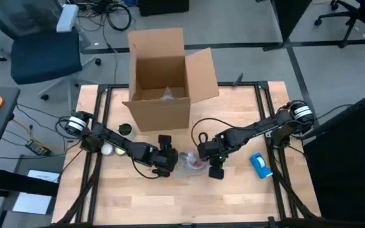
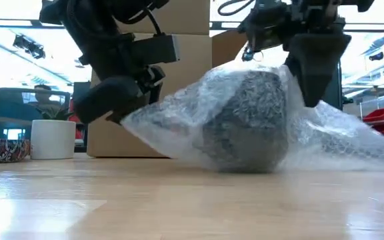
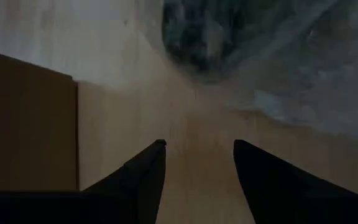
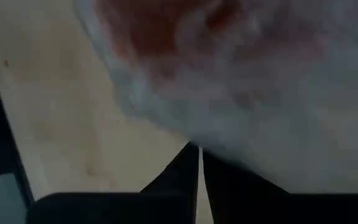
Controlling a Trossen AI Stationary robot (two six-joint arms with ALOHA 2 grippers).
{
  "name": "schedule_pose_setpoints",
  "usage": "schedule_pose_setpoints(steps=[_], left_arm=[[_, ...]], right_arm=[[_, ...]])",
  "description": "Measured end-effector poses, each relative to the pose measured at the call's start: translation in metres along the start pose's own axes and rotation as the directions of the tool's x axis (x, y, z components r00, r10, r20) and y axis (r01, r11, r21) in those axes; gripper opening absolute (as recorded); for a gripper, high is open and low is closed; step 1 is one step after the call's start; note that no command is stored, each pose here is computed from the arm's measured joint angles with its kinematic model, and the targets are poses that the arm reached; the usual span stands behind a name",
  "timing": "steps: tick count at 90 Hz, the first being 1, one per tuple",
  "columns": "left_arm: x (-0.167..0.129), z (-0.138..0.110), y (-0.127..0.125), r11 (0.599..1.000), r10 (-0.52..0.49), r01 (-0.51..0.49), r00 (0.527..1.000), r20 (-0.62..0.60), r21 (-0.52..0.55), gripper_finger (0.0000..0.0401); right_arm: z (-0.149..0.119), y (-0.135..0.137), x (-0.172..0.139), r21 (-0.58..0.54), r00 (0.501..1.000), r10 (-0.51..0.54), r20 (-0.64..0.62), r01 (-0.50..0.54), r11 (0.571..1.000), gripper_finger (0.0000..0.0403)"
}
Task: Wrap mug
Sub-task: Wrap the black mug with bubble wrap
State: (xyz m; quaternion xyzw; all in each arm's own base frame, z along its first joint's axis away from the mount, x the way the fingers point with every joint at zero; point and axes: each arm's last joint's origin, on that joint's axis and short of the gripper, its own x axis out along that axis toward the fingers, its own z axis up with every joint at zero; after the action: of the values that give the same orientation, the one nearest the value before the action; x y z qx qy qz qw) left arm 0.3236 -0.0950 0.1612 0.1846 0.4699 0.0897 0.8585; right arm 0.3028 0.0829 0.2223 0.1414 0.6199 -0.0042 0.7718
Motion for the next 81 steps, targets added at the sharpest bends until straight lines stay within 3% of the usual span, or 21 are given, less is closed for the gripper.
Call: schedule_pose_setpoints(steps=[30, 47, 57, 68, 81], left_arm=[[-0.021, -0.012, 0.015, 0.993, 0.115, -0.116, 0.988, -0.1, -0.003, 0.0172], [-0.04, -0.007, 0.022, 0.991, 0.109, -0.111, 0.993, -0.04, -0.068, 0.0173], [-0.048, 0.001, 0.018, 0.991, 0.088, -0.083, 0.995, 0.046, -0.103, 0.0173], [-0.055, 0.011, 0.008, 0.991, 0.032, -0.011, 0.987, 0.157, -0.135, 0.0172], [-0.065, 0.011, -0.008, 0.986, -0.033, 0.064, 0.981, 0.194, -0.157, 0.0173]], right_arm=[[-0.037, -0.006, -0.024, 0.198, 0.962, -0.176, -0.209, 0.218, 0.956, 0.0], [-0.07, 0.016, -0.014, 0.123, 0.919, -0.309, -0.247, 0.345, 0.93, 0.0], [-0.088, 0.019, 0.0, 0.139, 0.901, -0.345, -0.264, 0.389, 0.911, 0.0001], [-0.099, 0.014, 0.022, 0.174, 0.908, -0.363, -0.207, 0.399, 0.9, 0.0006], [-0.098, 0.01, 0.05, 0.252, 0.944, -0.329, 0.001, 0.318, 0.914, 0.0008]])
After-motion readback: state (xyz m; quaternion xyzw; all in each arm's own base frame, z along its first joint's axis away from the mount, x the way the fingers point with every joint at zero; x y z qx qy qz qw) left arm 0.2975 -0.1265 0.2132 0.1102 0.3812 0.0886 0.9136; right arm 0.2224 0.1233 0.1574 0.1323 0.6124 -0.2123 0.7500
